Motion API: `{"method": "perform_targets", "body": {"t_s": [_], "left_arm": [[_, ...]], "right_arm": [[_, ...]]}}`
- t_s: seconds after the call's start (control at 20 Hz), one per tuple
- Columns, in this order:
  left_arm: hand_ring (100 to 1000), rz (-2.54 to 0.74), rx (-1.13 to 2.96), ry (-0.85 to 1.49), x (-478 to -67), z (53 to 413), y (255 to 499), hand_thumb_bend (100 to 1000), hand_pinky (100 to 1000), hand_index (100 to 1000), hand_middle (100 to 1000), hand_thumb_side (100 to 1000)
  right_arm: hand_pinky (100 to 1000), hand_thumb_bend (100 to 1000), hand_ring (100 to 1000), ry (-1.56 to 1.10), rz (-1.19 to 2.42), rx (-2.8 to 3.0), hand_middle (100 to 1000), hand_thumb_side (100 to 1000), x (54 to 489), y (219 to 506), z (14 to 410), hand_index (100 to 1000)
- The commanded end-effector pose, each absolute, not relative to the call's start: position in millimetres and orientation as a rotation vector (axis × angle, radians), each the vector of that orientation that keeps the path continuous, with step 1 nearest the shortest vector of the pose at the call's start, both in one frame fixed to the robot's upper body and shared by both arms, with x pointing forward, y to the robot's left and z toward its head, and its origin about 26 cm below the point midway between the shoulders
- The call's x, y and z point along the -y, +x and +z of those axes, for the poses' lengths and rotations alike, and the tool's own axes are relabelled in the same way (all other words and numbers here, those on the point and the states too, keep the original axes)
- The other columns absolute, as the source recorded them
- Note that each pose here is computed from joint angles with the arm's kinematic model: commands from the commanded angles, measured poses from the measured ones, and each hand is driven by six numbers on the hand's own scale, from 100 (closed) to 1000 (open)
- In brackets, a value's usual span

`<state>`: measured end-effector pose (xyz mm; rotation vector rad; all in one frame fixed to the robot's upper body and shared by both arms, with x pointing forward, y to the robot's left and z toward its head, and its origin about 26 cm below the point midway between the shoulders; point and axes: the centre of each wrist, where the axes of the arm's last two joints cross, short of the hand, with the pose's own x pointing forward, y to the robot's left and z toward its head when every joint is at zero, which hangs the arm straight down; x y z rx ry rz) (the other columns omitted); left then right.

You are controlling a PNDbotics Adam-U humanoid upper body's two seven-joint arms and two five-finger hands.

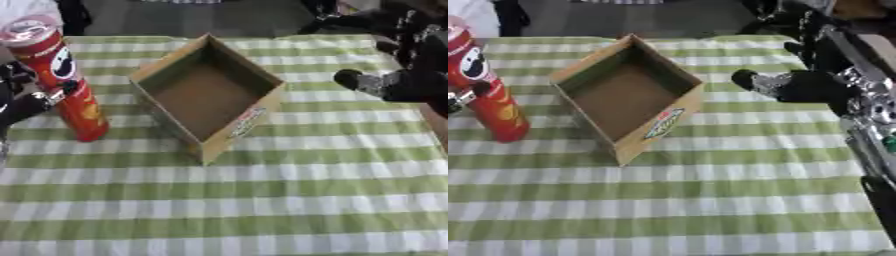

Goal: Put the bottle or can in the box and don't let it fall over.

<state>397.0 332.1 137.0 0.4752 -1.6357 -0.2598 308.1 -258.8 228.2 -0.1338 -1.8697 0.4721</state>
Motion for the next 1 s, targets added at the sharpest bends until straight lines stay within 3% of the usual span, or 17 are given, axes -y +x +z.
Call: {"method": "perform_targets", "body": {"t_s": [0.05, 0.45, 1.0], "left_arm": [[880, -0.253, 1.671, 0.503, -333, 148, 402, 788, 1000, 846, 820, 326], [880, -0.217, 1.72, 0.452, -326, 149, 406, 820, 1000, 846, 812, 377], [862, -0.167, 1.728, 0.512, -321, 148, 412, 812, 1000, 810, 790, 343]], "right_arm": [[1000, 664, 1000, -0.134, 0.484, 1.897, 938, 100, 259, 306, 237, 1000], [1000, 671, 1000, -0.135, 0.487, 1.894, 936, 100, 259, 307, 237, 1000], [1000, 674, 1000, -0.121, 0.495, 1.887, 933, 100, 257, 307, 236, 1000]]}}
